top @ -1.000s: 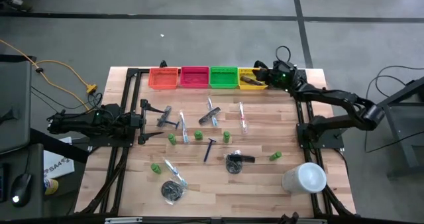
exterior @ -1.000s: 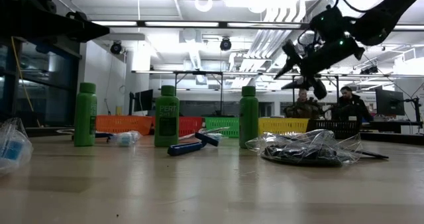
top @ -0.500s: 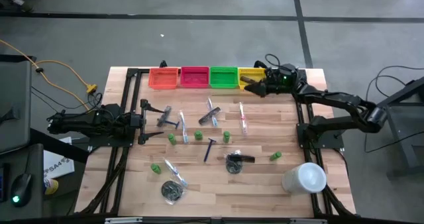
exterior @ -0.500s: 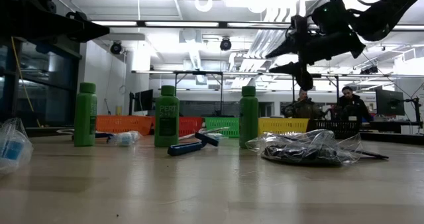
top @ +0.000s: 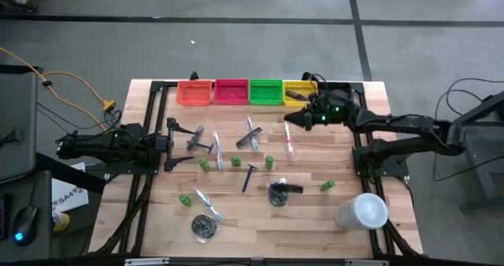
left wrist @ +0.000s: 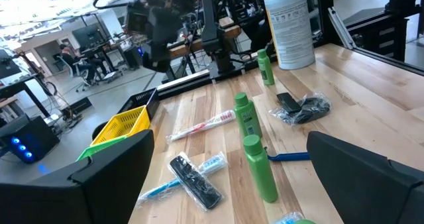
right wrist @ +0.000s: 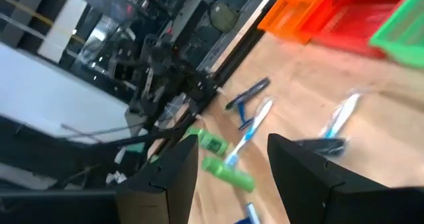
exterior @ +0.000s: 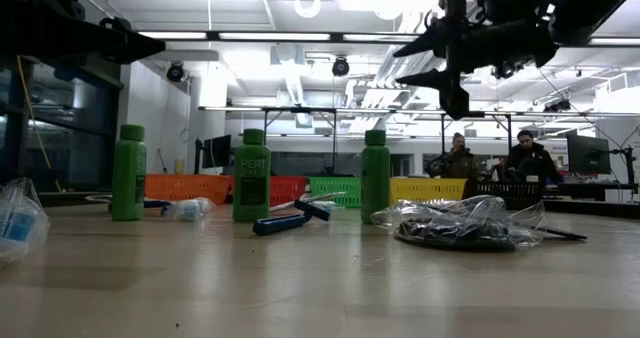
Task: Pick & Place Travel size toiletries
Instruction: Put the black hair comb into the yellow bin
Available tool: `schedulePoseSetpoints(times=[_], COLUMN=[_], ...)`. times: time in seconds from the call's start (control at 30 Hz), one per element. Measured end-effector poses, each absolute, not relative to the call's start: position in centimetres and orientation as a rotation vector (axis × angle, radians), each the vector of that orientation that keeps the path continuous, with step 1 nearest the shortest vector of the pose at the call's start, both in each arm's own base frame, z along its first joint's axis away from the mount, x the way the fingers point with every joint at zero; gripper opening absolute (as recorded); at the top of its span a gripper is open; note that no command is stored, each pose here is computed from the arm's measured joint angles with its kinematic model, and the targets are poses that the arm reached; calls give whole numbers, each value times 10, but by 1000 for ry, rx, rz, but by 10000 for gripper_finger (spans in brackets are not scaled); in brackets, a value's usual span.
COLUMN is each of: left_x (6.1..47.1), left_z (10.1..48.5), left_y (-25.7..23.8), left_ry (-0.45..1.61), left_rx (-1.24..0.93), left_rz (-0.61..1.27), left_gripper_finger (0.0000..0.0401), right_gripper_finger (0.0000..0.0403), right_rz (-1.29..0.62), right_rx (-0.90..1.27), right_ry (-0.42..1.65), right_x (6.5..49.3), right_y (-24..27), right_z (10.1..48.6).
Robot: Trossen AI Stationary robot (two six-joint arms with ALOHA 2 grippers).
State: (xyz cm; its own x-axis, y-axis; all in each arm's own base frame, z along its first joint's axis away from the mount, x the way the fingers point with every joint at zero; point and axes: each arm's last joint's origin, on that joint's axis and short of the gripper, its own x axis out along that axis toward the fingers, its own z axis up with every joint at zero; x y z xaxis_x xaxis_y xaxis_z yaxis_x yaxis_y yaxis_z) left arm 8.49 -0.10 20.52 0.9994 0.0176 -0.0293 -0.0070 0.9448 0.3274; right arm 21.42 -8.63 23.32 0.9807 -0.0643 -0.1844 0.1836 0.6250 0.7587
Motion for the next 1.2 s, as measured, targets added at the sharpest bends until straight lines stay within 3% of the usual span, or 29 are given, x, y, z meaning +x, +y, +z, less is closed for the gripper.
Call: schedulePoseSetpoints(times=[0.3, 0.6, 0.93, 1.2], left_x=[85, 85, 85, 85], left_z=[205, 205, 205, 205], left_y=[-1, -1, -1, -1], left_ry=[32, 32, 32, 32], left_rx=[333, 333, 333, 333], left_rz=[13, 13, 12, 12], left_gripper_finger=[397, 397, 397, 397], right_gripper_finger=[176, 176, 176, 176], right_rz=[-26, 34, 159, 293], right_rx=[910, 939, 587, 493], right_ry=[305, 612, 835, 911], right_x=[226, 220, 211, 226], right_y=[-39, -3, 35, 40], right_z=[225, 204, 182, 157])
